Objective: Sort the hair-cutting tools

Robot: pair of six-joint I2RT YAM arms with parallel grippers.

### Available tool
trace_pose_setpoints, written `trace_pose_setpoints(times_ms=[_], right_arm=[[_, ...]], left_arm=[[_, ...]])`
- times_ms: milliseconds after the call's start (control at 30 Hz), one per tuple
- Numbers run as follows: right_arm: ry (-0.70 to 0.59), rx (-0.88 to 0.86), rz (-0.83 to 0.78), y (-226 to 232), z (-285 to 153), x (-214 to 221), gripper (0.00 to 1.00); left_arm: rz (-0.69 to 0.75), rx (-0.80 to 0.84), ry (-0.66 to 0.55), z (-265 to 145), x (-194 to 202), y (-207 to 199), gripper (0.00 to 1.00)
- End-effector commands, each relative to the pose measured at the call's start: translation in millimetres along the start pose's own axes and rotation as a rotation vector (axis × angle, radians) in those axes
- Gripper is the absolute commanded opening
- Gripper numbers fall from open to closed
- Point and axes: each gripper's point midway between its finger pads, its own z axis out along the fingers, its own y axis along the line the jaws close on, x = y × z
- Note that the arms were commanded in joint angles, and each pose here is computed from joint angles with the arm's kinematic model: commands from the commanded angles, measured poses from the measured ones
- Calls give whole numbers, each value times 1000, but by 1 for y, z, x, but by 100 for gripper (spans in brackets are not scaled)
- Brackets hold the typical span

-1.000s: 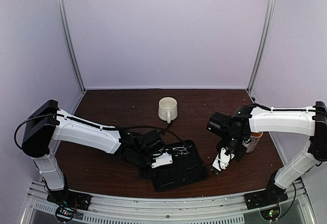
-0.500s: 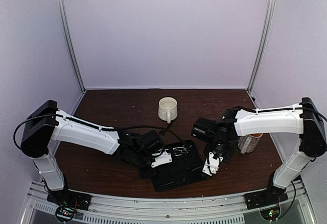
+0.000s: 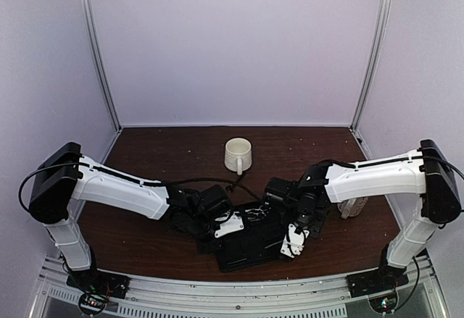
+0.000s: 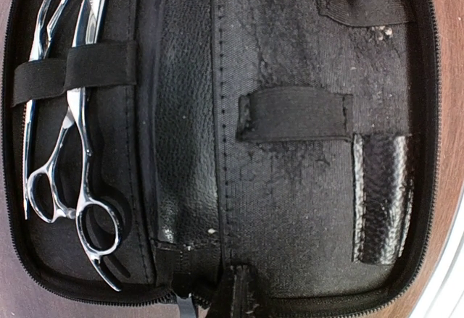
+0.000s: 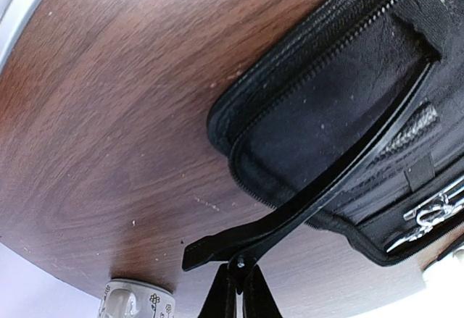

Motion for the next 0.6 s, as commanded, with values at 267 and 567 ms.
trace_pose_setpoints(times_ms=[267,567], right_arm=[[17,-10,-5,7,12,-11,0],[53,-54,32,30,4,13,0]], left_arm=[[-31,-77,136,18,42,18,0],[-29,-78,136,18,40,18,0]])
